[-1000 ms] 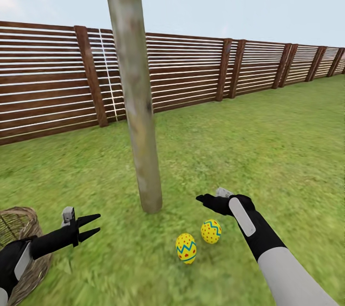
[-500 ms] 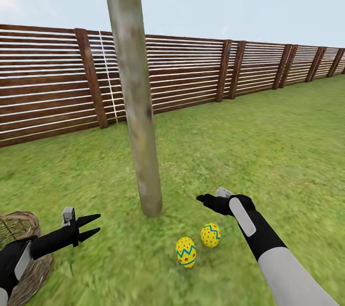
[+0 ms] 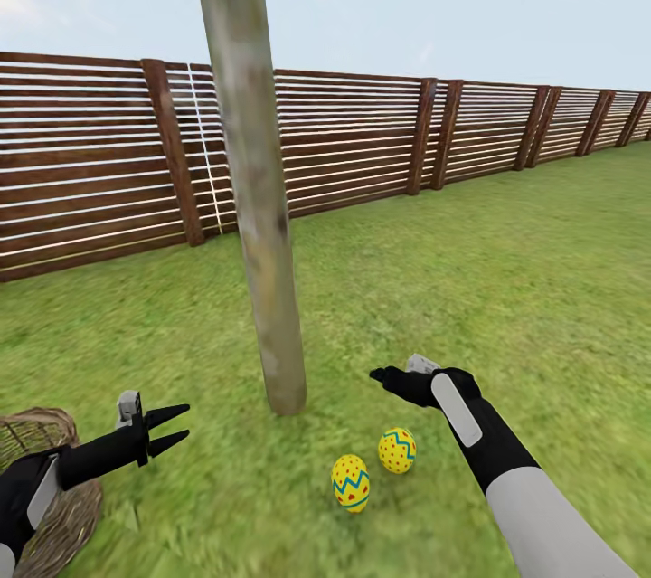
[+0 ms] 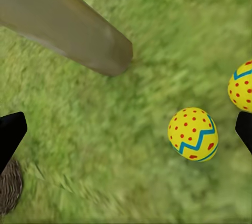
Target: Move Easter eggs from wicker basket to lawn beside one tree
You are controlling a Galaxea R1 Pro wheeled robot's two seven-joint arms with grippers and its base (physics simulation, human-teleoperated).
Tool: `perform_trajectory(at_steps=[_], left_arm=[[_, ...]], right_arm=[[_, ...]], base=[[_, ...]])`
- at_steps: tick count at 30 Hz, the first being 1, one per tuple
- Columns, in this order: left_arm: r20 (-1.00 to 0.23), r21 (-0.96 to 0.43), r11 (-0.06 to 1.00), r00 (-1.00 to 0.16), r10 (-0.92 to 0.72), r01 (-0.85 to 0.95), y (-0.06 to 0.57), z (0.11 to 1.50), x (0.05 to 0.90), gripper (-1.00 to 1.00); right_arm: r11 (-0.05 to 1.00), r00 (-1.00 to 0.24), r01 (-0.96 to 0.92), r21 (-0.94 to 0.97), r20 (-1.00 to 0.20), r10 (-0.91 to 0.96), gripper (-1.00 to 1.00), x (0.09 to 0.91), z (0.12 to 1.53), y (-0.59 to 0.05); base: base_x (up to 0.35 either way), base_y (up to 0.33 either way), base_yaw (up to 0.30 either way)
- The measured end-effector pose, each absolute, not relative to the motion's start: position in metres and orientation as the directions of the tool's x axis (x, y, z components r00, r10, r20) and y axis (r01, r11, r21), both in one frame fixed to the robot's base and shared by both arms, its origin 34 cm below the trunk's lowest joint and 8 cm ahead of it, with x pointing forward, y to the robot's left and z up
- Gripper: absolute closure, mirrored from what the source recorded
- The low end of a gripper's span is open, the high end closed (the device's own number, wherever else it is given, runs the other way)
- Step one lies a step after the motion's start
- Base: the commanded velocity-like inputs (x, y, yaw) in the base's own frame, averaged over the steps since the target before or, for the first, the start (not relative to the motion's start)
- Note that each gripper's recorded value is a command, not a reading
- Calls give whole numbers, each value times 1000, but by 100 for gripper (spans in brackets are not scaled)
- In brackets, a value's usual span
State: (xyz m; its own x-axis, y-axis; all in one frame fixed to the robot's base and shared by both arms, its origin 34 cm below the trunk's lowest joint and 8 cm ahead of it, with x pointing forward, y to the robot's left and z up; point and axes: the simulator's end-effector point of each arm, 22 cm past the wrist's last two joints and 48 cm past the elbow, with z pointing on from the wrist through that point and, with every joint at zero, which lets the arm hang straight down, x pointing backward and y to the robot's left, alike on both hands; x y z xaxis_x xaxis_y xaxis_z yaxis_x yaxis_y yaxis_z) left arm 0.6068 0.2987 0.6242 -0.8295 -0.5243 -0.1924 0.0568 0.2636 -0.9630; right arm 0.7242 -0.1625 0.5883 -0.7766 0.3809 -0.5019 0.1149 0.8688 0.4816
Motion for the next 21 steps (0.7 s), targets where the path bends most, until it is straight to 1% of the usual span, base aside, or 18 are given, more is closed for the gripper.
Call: perform_trajectory(at_steps=[21], left_arm=[[-192,-963,264,-830,-523,56,298,667,615,-100]], right_arm=[[868,-775,116,482,-503,383,-100,732,632,-162]], base=[[0,0,0]])
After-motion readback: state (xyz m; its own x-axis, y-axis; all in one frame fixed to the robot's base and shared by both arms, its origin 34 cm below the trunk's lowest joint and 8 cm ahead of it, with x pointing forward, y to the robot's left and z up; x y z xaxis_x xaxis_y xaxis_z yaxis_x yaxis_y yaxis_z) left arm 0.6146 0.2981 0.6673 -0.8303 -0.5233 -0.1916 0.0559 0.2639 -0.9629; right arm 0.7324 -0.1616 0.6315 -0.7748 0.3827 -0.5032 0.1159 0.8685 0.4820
